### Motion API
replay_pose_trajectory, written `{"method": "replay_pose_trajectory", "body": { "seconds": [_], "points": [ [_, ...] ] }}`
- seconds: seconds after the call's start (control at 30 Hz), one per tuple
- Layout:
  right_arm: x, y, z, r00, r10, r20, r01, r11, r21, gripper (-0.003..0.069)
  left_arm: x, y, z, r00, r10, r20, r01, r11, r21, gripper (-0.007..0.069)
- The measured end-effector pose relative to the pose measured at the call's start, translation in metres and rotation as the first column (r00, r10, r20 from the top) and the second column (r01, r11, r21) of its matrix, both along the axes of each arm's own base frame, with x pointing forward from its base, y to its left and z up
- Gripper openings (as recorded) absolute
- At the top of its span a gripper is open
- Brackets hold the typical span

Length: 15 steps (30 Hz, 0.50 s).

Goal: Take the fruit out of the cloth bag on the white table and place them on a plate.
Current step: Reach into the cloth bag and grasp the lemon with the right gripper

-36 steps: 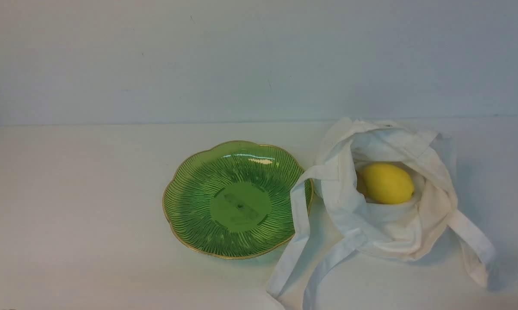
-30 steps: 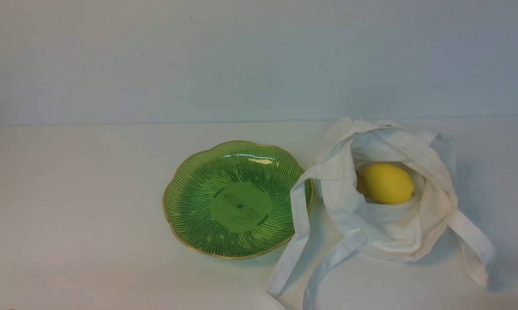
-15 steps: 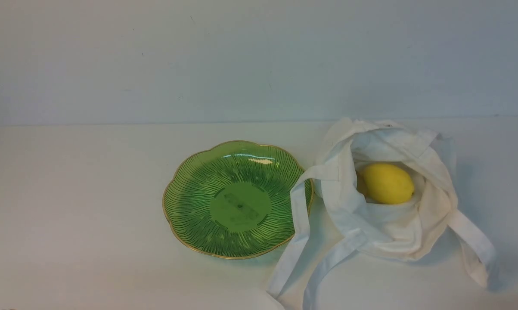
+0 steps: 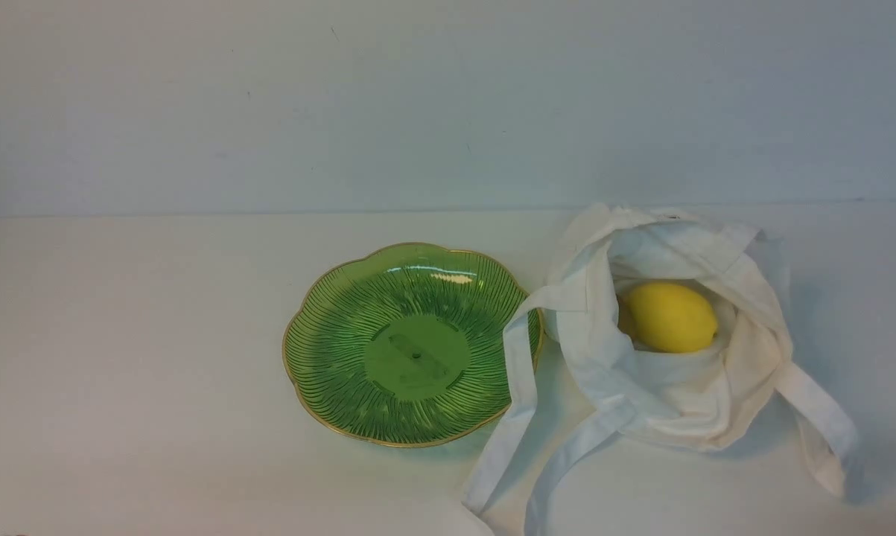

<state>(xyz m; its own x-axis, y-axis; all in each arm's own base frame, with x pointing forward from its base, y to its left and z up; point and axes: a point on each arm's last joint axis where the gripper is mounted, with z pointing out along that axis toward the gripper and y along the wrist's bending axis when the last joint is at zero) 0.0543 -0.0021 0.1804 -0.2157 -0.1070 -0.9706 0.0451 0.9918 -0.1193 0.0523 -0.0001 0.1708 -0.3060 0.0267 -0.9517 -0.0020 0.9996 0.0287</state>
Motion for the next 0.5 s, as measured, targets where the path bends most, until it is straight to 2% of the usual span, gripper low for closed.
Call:
{"method": "replay_pose_trajectory", "body": {
  "seconds": [0.1,0.2,0.23,0.3,0.4,0.5],
  "points": [
    [0.000,0.001,0.001,1.000,0.002,0.015,-0.003,0.999,0.048,-0.0016,0.000,0.000,0.000,1.000,0.000,0.000,0.000,1.000,0.000,-0.0008],
    [0.002,0.002,0.004,0.997,-0.011,0.078,-0.002,0.986,0.165,-0.0016,0.000,0.000,0.000,1.000,0.000,0.000,0.000,1.000,0.000,-0.0008],
    [0.002,0.002,0.008,0.992,-0.030,0.125,-0.002,0.969,0.249,-0.0016,0.000,0.000,0.000,1.000,0.000,0.000,0.000,1.000,0.000,-0.0008],
    [0.002,0.000,0.016,0.973,-0.092,0.210,-0.007,0.903,0.429,-0.0016,0.000,0.000,0.000,1.000,0.000,0.000,0.000,1.000,0.000,-0.0008],
    [0.002,-0.003,0.022,0.949,-0.173,0.262,-0.022,0.795,0.606,-0.0016,0.000,0.000,0.000,1.000,0.000,0.000,0.000,1.000,0.000,-0.0008],
    [0.001,-0.009,0.027,0.917,-0.260,0.302,-0.024,0.720,0.694,-0.0016,0.000,0.000,0.000,1.000,0.000,0.000,0.000,1.000,0.000,-0.0008]
  ]
}}
